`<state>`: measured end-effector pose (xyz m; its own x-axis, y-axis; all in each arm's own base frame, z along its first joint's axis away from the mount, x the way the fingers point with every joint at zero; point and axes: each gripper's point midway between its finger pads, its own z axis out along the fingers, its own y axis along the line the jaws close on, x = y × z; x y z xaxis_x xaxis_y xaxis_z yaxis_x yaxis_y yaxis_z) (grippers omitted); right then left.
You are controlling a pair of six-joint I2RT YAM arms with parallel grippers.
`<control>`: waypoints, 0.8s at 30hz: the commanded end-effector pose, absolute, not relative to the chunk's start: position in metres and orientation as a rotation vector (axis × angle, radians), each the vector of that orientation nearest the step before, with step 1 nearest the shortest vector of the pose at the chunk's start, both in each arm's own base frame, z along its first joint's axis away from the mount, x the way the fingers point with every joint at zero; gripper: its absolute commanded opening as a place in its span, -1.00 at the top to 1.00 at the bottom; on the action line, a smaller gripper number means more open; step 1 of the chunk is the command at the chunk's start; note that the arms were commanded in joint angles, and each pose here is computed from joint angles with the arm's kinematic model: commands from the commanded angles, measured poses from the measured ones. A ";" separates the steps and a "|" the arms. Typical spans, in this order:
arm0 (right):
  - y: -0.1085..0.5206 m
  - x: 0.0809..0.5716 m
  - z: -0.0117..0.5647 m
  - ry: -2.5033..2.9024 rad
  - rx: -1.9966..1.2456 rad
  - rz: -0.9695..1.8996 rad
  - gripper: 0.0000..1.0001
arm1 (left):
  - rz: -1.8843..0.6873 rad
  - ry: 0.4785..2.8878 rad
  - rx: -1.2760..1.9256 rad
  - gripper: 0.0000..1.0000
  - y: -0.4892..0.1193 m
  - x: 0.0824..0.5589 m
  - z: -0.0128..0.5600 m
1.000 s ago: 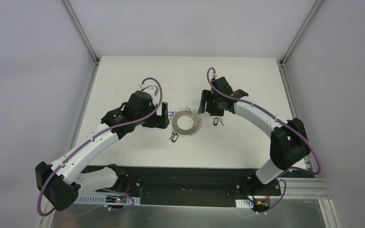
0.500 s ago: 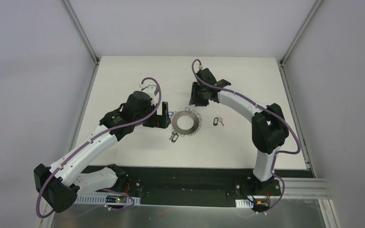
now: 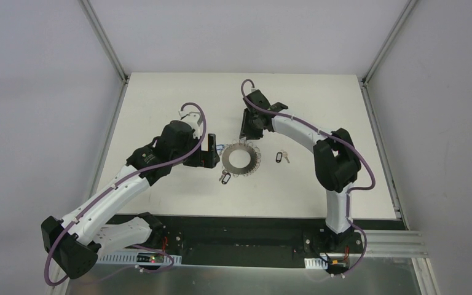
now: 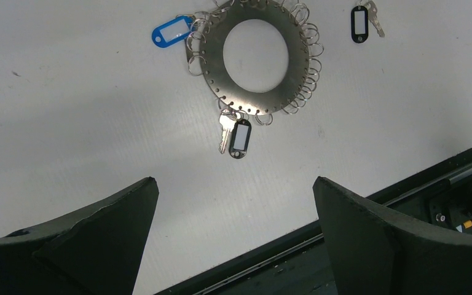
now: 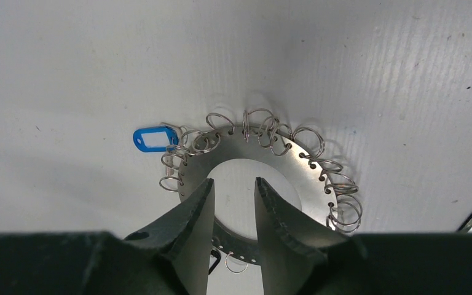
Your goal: Put the keys on the keyring
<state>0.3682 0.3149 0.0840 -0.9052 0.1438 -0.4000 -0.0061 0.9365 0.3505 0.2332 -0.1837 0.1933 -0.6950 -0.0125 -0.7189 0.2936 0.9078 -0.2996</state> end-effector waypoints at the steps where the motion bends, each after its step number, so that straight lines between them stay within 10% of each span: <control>1: 0.324 0.367 0.090 2.664 0.133 0.495 0.33 | -0.542 2.260 0.193 -0.99 -0.186 0.233 0.201; 24: 0.328 0.374 0.061 2.678 0.176 0.430 0.29 | -0.579 2.262 0.208 -0.99 -0.191 0.229 0.202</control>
<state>0.3664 0.3206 0.0578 -0.9139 0.1624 -0.3720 0.0399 0.9480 0.3158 0.2311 -0.1845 0.1964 -0.6900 -0.0167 -0.7236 0.3029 0.9013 -0.3096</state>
